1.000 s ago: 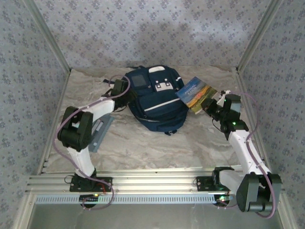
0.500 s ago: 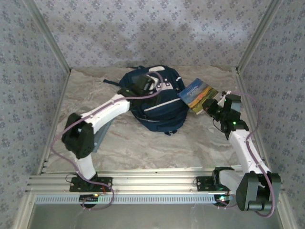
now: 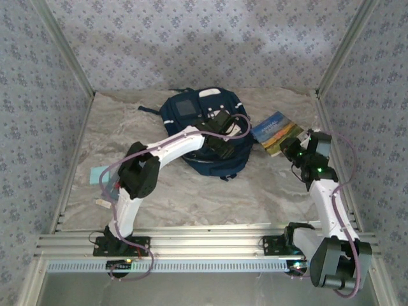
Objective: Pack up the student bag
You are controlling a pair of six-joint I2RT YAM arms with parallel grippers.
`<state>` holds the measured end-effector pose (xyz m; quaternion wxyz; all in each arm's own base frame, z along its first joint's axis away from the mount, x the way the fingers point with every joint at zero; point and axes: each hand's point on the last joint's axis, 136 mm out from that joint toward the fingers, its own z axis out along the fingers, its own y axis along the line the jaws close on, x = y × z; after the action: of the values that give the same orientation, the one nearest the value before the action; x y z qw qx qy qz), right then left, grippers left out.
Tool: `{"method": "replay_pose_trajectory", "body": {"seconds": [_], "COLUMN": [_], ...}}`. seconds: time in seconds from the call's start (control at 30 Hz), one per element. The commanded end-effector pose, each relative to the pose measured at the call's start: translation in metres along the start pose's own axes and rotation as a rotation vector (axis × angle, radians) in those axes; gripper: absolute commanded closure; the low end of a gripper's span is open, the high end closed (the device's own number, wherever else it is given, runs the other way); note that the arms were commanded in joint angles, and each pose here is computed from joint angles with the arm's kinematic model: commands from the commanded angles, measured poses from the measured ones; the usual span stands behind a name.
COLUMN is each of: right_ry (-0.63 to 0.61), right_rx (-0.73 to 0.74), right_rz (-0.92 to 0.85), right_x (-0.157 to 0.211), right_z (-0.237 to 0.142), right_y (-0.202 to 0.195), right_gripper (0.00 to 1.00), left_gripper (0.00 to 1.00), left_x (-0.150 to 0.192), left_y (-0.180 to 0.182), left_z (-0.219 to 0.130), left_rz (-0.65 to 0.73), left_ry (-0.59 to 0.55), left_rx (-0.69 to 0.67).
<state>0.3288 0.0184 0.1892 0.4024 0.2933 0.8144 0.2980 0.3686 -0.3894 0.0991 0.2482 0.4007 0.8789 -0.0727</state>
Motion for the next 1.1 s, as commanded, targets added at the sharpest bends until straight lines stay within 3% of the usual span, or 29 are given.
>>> {"method": "replay_pose_trajectory", "body": {"seconds": [0.0,0.27,0.33,0.47,0.6,0.8,1.07], "right_ry": [-0.043,-0.038,-0.037,-0.042,-0.05,-0.047,-0.083], "right_rx": [-0.058,-0.079,-0.079,-0.08,-0.084,-0.06,-0.05], "right_rz": [-0.016,-0.006,-0.011,-0.018,-0.029,-0.076,-0.104], "right_x": [-0.01,-0.009,-0.009,-0.009,-0.013,-0.022,-0.026], "right_z": [-0.01,-0.009,-0.01,-0.013,-0.018,-0.032,-0.042], "right_y": [0.014,0.015,0.015,0.016,0.021,0.026,0.028], "right_gripper": [1.0,1.0,1.0,1.0,1.0,1.0,1.0], "left_gripper": [0.41,0.42,0.47,0.83,1.0,1.0,1.0], "left_x": [0.0,0.016,0.017,0.018,0.001,-0.052,-0.105], "left_y": [-0.005,0.004,0.005,0.011,0.013,0.032,0.054], "left_z": [0.007,0.041,0.046,0.045,0.023,-0.039,-0.109], "left_rz": [0.036,0.054,0.056,0.042,-0.033,-0.251,-0.338], "left_ry": [0.025,0.093,0.099,0.108,0.058,-0.12,-0.295], "left_rx": [0.025,-0.042,-0.049,-0.08,-0.012,0.224,0.404]}}
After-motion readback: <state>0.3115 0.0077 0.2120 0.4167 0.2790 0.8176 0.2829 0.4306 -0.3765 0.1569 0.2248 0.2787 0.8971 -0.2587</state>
